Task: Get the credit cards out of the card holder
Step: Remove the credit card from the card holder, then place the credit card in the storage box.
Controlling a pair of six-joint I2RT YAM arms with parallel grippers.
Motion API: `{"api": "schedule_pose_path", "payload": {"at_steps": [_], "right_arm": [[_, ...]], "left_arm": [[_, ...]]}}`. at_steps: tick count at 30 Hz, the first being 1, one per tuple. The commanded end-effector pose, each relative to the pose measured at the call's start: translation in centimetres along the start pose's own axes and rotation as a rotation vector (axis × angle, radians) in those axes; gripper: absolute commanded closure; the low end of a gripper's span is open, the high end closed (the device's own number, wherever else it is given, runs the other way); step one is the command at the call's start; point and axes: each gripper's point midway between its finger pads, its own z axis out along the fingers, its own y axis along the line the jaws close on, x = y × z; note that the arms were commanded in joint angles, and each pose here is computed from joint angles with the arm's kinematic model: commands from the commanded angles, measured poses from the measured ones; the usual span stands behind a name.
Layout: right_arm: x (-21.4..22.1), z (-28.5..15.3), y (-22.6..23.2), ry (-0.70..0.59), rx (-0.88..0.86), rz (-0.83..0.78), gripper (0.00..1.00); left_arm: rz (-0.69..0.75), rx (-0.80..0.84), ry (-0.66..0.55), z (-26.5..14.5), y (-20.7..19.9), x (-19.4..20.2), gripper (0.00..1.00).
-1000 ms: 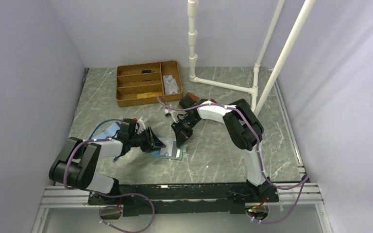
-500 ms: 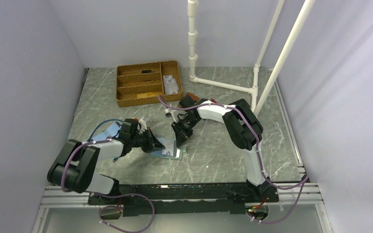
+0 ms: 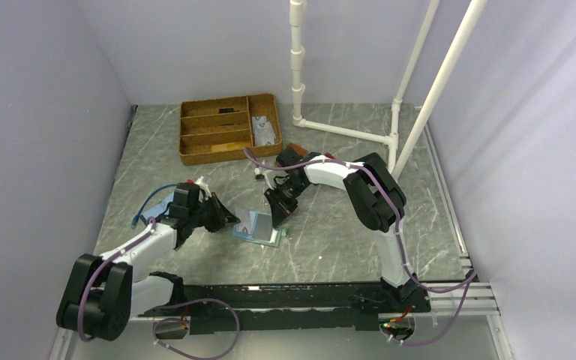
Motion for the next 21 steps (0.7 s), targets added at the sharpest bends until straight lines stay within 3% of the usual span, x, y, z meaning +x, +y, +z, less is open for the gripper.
{"api": "schedule_pose_path", "payload": {"at_steps": [1, 10, 21], "right_arm": [[1.9, 1.0, -2.7, 0.079, 0.098, -0.055, 0.83], [-1.2, -3.7, 2.1, -0.049, -0.003, -0.219, 0.69], [-2.4, -9.0, 5.6, -0.182, -0.066, -0.393, 0.63]], "left_arm": [[0.064, 0.009, -0.075, -1.3, -0.6, -1.2, 1.0], [0.173, 0.156, -0.166, -3.2, -4.0, -2.4, 1.0], [0.303, 0.29, -0.208, -4.5, -7.6, -3.6, 1.0]]}}
